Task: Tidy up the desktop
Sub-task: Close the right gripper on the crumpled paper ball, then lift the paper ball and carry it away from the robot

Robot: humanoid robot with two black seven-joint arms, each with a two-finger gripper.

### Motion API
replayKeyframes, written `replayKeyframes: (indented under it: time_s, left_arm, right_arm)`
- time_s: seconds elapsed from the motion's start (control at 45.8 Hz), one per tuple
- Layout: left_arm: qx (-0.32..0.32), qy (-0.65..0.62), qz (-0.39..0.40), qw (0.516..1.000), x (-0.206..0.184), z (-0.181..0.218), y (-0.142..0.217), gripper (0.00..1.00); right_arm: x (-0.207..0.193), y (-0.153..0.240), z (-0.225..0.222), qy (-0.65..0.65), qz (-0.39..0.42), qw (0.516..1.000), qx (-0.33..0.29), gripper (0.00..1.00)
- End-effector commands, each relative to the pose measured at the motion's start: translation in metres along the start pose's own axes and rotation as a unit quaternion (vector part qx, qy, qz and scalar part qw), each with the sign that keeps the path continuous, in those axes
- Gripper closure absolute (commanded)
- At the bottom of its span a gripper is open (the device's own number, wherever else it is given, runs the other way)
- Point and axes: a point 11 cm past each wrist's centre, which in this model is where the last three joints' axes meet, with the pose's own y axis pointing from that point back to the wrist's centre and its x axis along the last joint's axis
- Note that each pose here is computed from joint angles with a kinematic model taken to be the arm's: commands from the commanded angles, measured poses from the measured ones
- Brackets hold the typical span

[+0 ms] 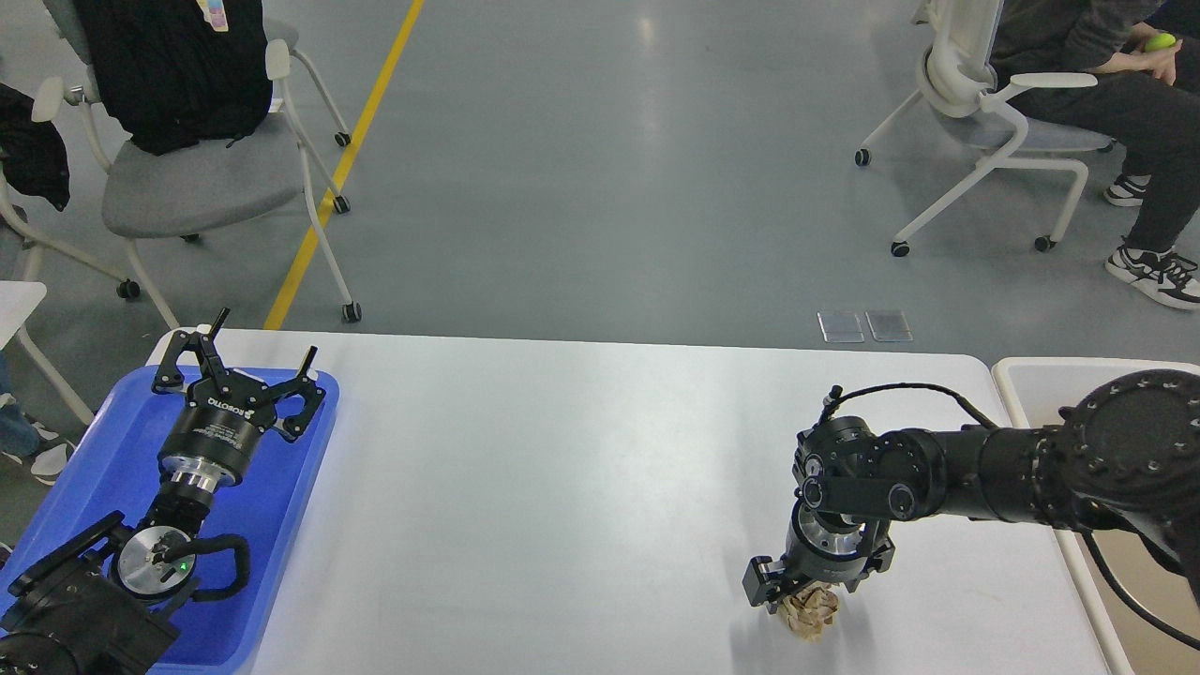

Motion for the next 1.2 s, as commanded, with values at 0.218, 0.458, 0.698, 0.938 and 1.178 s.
replayKeyframes:
  time_s: [0.218,0.458,0.698,0.938,1.178]
  left_arm:
    - [0.0,0.0,0.0,1.0,0.0,0.0,0.0,0.01]
    - [0.0,0.0,0.0,1.0,0.0,0.0,0.0,0.01]
    - [0.0,0.0,-0.001,1.0,-0.001,0.0,-0.001,0.01]
    - [0.0,0.0,0.0,1.0,0.0,0.0,0.0,0.01]
    - [0.001,0.0,0.0,1.0,0.0,0.0,0.0,0.01]
  right_arm:
    - [0.012,0.006,0.011,0.067,0.039,0.997,-0.026,0.88]
    - [0.017,0.016,0.015,0.069,0.041,0.996,-0.03,1.0]
    - [0.035,0.056,0.022,0.075,0.062,0.995,-0.031,1.0]
    - [0.062,0.13,0.026,0.063,0.094,0.993,-0.026,1.0]
    - [0.082,0.207,0.016,0.077,0.131,0.988,-0.03,1.0]
